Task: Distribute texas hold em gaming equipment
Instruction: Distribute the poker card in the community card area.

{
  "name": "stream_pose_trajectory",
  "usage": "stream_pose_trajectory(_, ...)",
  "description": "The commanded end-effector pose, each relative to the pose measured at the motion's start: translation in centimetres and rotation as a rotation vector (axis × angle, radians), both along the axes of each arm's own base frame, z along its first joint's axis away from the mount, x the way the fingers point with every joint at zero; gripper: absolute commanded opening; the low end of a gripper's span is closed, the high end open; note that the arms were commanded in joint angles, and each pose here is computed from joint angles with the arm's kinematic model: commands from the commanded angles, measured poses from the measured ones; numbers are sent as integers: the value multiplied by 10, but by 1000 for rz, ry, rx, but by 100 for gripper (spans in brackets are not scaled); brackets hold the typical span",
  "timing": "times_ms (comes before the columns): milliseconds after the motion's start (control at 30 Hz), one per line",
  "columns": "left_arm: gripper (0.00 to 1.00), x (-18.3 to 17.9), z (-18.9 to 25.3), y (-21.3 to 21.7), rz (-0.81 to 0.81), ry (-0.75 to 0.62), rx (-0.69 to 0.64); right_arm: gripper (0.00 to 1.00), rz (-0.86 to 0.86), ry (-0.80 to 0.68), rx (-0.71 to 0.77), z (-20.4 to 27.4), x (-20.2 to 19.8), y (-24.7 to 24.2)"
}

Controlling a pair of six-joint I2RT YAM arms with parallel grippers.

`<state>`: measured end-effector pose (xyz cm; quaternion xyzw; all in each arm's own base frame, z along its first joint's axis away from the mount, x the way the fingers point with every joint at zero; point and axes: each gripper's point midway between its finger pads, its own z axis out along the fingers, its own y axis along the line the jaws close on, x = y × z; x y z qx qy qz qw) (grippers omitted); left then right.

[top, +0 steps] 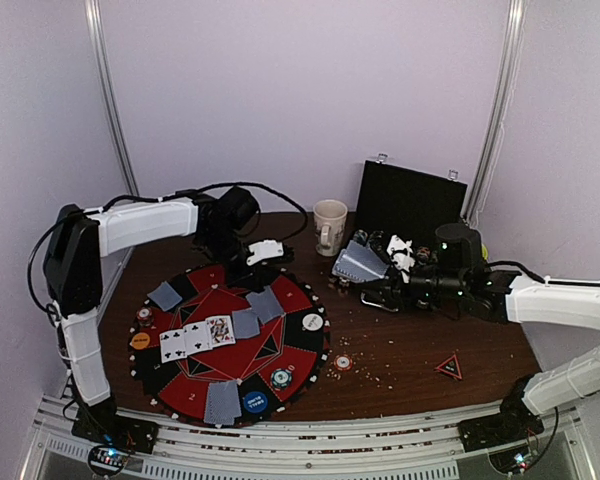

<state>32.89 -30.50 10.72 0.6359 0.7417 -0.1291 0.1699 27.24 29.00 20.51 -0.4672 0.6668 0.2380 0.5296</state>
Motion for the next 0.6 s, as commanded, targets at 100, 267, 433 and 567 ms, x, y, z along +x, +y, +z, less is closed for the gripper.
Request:
stream_pose_trajectory(100, 0, -5, -19, -18, -103, 67, 31, 48, -22, -32, 10, 11, 2, -4)
stream_pose_trajectory(267, 0, 8, -36, -26, -86, 43, 70, 48, -24, -36, 7, 11, 2, -4)
stream_pose_trajectory(433, 0, 13, -52, -29, -109, 14, 108, 48, -23, -32, 11, 11, 4, -2)
stream_pose_trajectory(567, 0, 22, -61, -24, -107, -32, 163, 48, -22, -33, 9, 12, 4, -3)
